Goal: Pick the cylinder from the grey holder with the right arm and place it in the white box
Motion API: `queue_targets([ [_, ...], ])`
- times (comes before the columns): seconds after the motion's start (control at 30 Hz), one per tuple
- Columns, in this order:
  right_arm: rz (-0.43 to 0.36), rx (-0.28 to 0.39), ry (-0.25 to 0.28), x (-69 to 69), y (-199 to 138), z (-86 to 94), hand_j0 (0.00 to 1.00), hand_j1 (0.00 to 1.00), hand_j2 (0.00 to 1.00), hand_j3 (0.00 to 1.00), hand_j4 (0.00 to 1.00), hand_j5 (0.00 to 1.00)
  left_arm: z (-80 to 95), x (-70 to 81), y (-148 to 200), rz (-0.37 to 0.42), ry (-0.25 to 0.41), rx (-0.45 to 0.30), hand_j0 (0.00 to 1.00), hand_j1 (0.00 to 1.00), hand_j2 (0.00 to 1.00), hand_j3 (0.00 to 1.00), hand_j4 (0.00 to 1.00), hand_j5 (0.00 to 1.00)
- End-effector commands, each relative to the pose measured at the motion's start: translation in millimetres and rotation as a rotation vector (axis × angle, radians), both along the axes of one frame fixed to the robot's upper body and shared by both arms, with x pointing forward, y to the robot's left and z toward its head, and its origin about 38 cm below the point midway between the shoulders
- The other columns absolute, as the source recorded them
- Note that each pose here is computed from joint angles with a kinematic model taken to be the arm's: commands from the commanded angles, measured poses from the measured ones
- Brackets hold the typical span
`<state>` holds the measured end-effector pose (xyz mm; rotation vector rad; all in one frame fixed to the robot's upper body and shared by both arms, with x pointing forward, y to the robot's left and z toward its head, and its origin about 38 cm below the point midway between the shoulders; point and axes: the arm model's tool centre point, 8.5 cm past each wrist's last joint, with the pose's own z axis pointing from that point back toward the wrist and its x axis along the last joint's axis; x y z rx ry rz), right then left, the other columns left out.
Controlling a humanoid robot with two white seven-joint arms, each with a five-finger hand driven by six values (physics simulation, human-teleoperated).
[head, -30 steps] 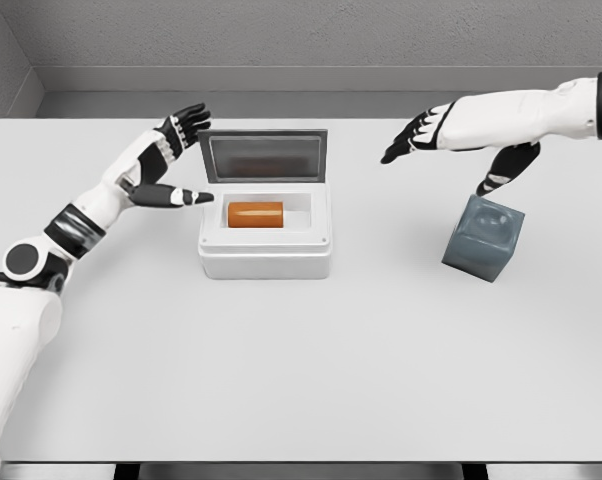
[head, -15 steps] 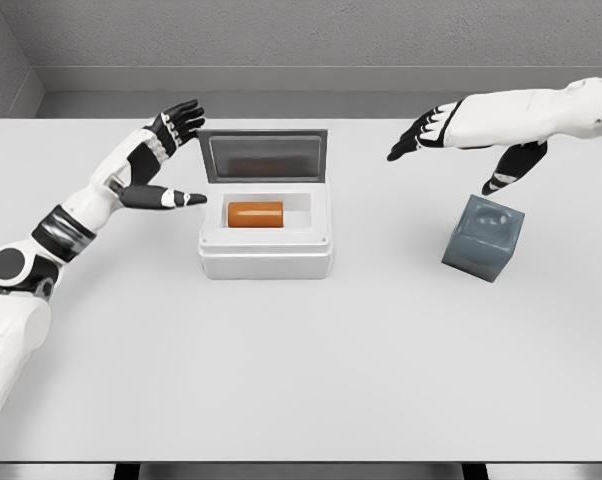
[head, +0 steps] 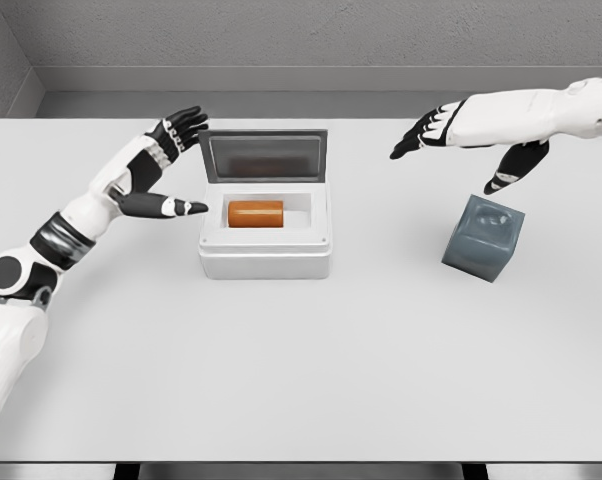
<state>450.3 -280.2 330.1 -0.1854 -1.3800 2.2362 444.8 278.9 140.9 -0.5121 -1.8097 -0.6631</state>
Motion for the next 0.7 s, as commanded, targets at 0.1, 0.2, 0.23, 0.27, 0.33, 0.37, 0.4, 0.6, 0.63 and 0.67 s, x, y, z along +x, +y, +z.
queue_targets([
  [0.1,-0.004,0.008,-0.001,0.4,-0.1,1.9,1.00,1.00,1.00,1.00,1.00,1.00,11.6,-2.9,3.8,-0.011,-0.023,-0.012,1.00,1.00,1.00,1.00,1.00,1.00],
  [0.2,-0.004,0.009,-0.003,0.5,-0.1,2.5,1.00,1.00,1.00,1.00,1.00,1.00,13.4,-6.3,2.6,-0.018,-0.030,-0.023,1.00,1.00,1.00,1.00,1.00,1.00],
  [0.23,-0.004,0.009,-0.003,0.5,-0.1,2.5,1.00,1.00,1.00,1.00,1.00,1.00,13.0,-6.0,5.7,-0.012,-0.025,-0.024,1.00,1.00,1.00,1.00,1.00,1.00],
  [0.27,-0.004,0.009,-0.003,0.5,-0.1,2.5,1.00,1.00,1.00,1.00,1.00,1.00,10.0,-3.9,26.4,0.025,0.012,0.012,1.00,1.00,1.00,1.00,1.00,1.00],
  [0.33,-0.004,0.013,-0.009,0.8,0.1,5.1,1.00,1.00,1.00,1.00,1.00,1.00,5.5,-3.5,62.9,0.081,0.081,0.097,1.00,1.00,1.00,1.00,1.00,1.00],
  [0.37,-0.004,0.013,-0.009,0.8,0.1,5.1,1.00,1.00,1.00,1.00,1.00,1.00,7.7,-5.1,77.9,0.109,0.084,0.109,1.00,1.00,1.00,1.00,1.00,1.00],
  [0.4,-0.004,0.013,-0.009,0.8,0.1,5.1,1.00,1.00,1.00,1.00,1.00,1.00,13.2,-6.9,92.6,0.131,0.080,0.134,1.00,1.00,1.00,1.00,1.00,1.00],
  [0.6,-0.002,0.013,-0.009,0.5,0.5,5.1,1.00,1.00,1.00,1.00,1.00,1.00,31.8,-37.2,101.9,0.097,0.042,0.080,1.00,1.00,1.00,1.00,1.00,1.00],
  [0.63,-0.004,0.013,-0.009,0.4,-0.2,5.1,1.00,1.00,1.00,1.00,1.00,1.00,33.6,-39.9,102.5,0.091,0.041,0.079,1.00,1.00,1.00,1.00,1.00,1.00],
  [0.67,-0.002,0.013,-0.009,0.5,0.5,5.1,1.00,1.00,1.00,1.00,1.00,1.00,31.8,-41.8,102.1,0.088,0.046,0.081,1.00,1.00,1.00,1.00,1.00,1.00],
])
